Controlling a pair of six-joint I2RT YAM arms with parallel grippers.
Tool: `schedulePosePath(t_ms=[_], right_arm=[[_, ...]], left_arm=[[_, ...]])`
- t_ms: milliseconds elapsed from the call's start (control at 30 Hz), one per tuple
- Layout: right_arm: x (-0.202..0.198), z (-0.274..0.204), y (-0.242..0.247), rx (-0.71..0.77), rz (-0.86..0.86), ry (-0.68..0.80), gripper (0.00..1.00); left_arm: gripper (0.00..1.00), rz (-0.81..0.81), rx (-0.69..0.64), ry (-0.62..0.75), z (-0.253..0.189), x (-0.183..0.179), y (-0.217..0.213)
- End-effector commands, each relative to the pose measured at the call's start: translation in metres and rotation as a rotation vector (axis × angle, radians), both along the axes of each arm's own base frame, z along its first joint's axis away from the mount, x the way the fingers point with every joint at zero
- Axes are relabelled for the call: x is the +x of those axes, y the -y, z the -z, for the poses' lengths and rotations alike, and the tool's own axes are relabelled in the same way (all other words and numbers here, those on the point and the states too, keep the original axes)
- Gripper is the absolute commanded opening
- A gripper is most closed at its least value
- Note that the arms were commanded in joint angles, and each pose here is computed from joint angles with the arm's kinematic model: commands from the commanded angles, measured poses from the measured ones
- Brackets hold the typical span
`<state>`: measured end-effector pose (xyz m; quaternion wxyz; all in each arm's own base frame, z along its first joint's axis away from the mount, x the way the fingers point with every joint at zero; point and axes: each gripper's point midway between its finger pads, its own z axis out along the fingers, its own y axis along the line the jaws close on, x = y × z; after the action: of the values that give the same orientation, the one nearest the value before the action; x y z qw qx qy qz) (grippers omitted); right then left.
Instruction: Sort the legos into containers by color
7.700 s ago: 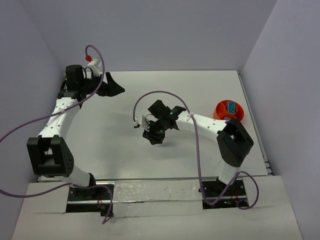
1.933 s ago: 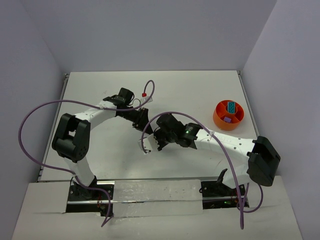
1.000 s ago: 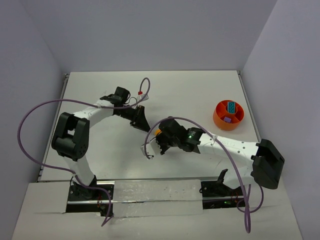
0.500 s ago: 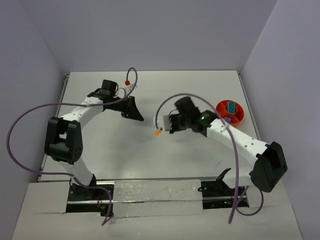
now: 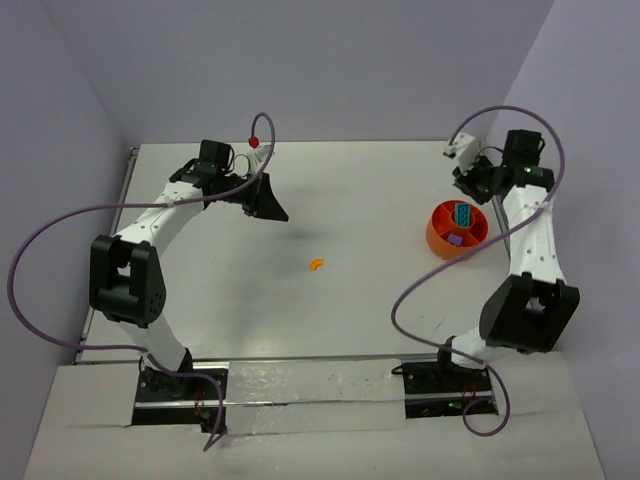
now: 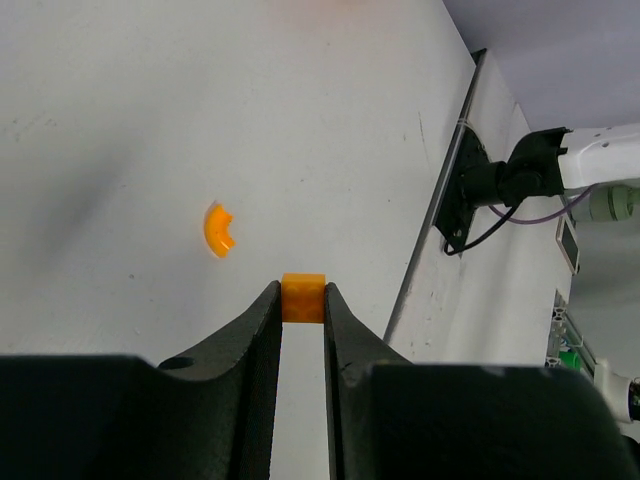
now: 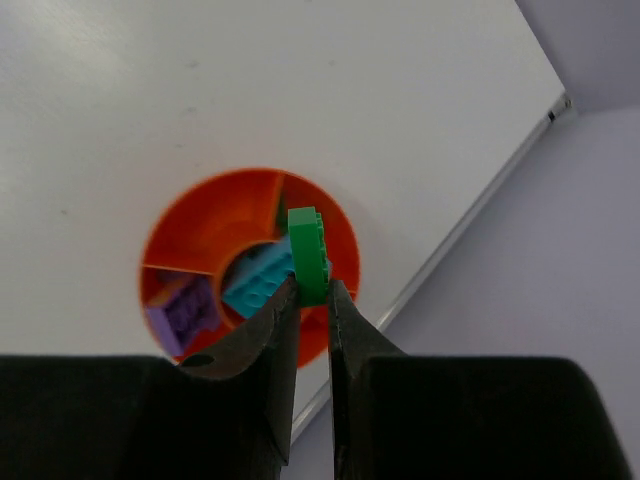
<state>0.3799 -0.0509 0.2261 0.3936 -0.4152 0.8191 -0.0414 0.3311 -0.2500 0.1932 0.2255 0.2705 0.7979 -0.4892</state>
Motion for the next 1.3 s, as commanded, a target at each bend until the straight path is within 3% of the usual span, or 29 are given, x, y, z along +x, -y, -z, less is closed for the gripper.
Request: schedulePosePath(t_ms=[0, 167, 500, 733, 1267], right_arm=[[0.001, 0.010, 0.041, 0.119, 0.056, -0.103, 0.00], [0.012, 0.026, 0.084, 0.110, 0.095, -0.167, 0.00], [0.024, 0.055, 0.102, 0.052, 0.064, -0.266, 0.00], [0.023, 0.082, 0.087, 0.011, 0.019, -0.362, 0.02], [0.022, 0.102, 0.080, -0.041, -0.010, -0.423, 0.06]], left_arm=[[0.00, 0.012, -0.010, 0.055, -0.011, 0.009, 0.003], [0.00, 0.005, -0.013, 0.046, -0.008, 0.009, 0.004], [0.00, 0.007, -0.011, 0.028, -0.003, 0.012, 0.006], [0.00, 0.006, -0.001, 0.024, 0.000, 0.014, 0.005], [0.00, -0.002, 0.008, 0.013, 0.005, 0.014, 0.004]])
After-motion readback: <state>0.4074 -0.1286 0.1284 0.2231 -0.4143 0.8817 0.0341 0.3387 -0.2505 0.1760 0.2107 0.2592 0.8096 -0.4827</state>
